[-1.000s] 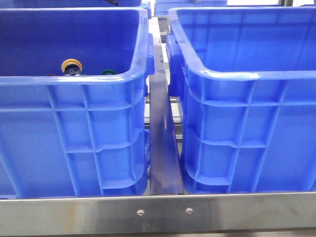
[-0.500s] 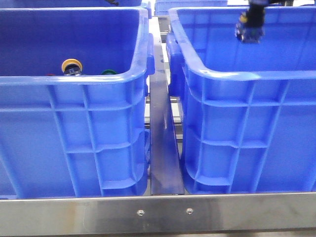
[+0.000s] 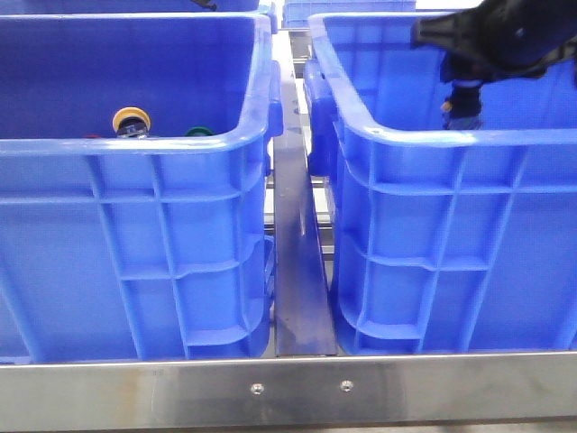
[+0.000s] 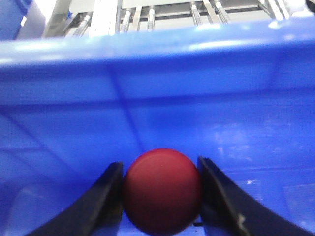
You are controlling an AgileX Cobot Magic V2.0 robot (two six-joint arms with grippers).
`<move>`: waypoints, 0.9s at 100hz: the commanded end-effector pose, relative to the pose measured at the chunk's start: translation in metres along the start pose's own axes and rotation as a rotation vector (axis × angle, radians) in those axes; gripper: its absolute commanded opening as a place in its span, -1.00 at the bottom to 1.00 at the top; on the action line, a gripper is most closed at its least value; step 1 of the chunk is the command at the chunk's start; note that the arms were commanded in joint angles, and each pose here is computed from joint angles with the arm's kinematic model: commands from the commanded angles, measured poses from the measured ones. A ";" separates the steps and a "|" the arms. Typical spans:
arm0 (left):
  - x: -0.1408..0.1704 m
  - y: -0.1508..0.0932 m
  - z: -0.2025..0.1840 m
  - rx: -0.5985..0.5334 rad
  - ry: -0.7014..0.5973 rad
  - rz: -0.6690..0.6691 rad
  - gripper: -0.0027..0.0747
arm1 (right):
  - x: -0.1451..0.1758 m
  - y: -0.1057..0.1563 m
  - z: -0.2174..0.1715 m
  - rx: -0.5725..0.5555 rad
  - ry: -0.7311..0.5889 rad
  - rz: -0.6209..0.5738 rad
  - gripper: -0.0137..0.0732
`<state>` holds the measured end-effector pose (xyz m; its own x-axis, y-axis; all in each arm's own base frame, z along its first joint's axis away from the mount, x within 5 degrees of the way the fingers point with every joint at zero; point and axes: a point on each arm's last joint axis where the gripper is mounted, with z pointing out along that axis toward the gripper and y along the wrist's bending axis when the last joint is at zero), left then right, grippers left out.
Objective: Pick red and yellow buttons and place in box
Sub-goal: 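Lower the red button into the empty crate and open the right gripper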
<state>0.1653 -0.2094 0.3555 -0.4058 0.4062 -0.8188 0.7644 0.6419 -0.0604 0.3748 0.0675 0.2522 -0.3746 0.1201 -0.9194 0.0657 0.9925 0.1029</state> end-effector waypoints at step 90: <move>-0.012 -0.004 -0.014 0.029 -0.077 -0.030 0.67 | -0.018 -0.001 0.008 0.037 -0.084 -0.016 0.49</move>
<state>0.1638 -0.2092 0.3541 -0.4285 0.4074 -0.8065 0.7620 0.6426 -0.0803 0.3903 0.0710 0.2267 -0.4250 0.1057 -0.8990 0.0718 0.9940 0.0829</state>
